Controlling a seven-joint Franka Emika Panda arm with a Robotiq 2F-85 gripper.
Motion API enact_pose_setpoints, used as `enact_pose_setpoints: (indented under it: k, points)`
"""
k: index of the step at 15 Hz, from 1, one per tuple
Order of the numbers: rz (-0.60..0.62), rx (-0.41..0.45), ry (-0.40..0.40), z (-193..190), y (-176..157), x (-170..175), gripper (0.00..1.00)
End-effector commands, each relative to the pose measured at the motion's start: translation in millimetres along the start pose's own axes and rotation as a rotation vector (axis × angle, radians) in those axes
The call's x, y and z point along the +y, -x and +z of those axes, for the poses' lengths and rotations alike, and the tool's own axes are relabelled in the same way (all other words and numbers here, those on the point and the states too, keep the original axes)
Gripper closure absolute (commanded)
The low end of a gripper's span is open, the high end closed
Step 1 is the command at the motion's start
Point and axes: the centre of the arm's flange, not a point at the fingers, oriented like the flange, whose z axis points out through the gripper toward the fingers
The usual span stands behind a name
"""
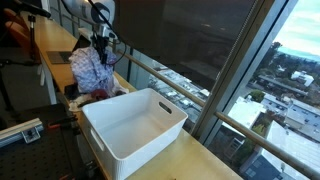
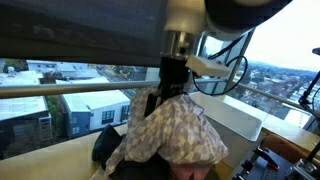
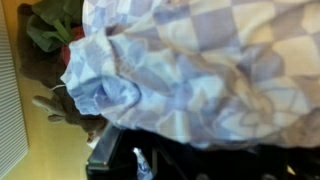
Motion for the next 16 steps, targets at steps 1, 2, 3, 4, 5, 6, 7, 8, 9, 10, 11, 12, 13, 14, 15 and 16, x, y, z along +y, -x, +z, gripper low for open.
enact_pose_setpoints:
  k: [1,2,3,4,5,6,7,8,9,10,11,12,13,14,15,16]
  points:
    - [0.069,0.059,0.014,-84,27,40,1.00]
    - [0.090,0.079,0.009,-103,31,53,1.00]
    - [0.116,0.100,0.002,-121,35,69,1.00]
    - [0.142,0.120,-0.006,-139,39,85,1.00]
    - [0.166,0.140,-0.012,-155,44,103,1.00]
    - [0.195,0.159,-0.017,-171,48,122,1.00]
    - [0.221,0.178,-0.022,-185,53,142,1.00]
    - [0.251,0.196,-0.026,-202,58,162,1.00]
    - [0.278,0.211,-0.029,-217,65,181,1.00]
    - [0.303,0.229,-0.034,-234,72,198,1.00]
    - [0.328,0.246,-0.033,-250,80,215,1.00]
    - [0.349,0.261,-0.031,-264,86,227,1.00]
    - [0.369,0.277,-0.030,-282,92,240,1.00]
    - [0.387,0.291,-0.026,-297,98,250,1.00]
    - [0.403,0.307,-0.025,-310,104,258,1.00]
    - [0.419,0.321,-0.024,-324,110,265,1.00]
